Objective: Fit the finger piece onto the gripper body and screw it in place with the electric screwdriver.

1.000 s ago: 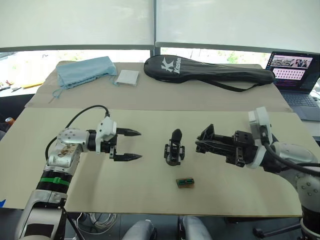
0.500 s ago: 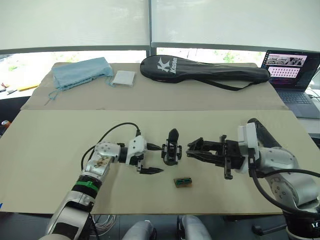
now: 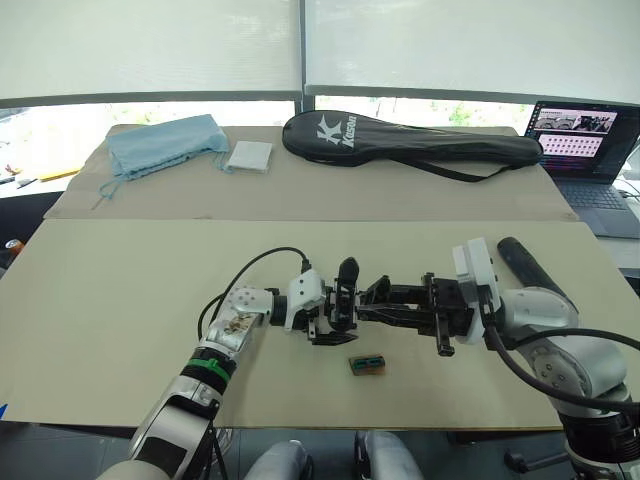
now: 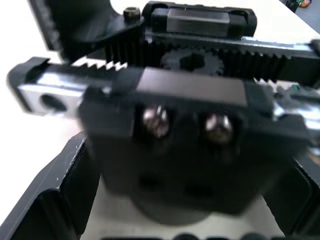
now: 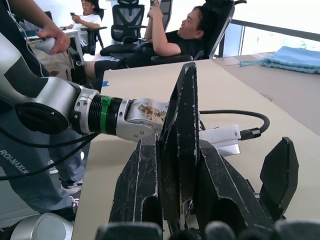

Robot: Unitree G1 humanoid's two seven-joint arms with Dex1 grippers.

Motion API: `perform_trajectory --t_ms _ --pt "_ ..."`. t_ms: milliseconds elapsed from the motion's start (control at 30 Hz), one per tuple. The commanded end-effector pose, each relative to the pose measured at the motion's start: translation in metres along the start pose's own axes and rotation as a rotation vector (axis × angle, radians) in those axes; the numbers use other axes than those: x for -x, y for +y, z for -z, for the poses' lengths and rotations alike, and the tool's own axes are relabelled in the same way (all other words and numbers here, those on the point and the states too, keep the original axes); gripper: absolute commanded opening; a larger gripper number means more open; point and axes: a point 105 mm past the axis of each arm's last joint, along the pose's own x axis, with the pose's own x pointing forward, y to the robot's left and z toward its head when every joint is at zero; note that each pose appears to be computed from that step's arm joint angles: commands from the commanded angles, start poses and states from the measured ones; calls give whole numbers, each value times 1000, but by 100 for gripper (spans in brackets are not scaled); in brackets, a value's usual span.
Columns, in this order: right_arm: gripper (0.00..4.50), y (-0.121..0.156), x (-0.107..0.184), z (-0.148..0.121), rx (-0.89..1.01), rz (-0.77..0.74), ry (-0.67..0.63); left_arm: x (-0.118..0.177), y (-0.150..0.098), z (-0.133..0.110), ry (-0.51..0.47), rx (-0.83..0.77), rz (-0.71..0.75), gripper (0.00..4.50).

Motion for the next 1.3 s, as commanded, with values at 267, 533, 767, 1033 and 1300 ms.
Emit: perform_trajectory --t_ms 267,533,767,1033,1300 --pt "42 1 -4 -7 31 -20 -20 10 1 11 51 -6 -6 370" --pt "42 1 -6 0 23 -33 -12 14 2 17 66 -2 -13 370" --pt "42 -2 -16 7 20 -40 -13 13 1 20 73 5 -11 289" --pt "42 -15 -34 18 29 -19 22 14 0 22 86 2 -17 237" --pt "42 -24 -46 30 7 -16 45 15 -3 27 95 15 -16 237"
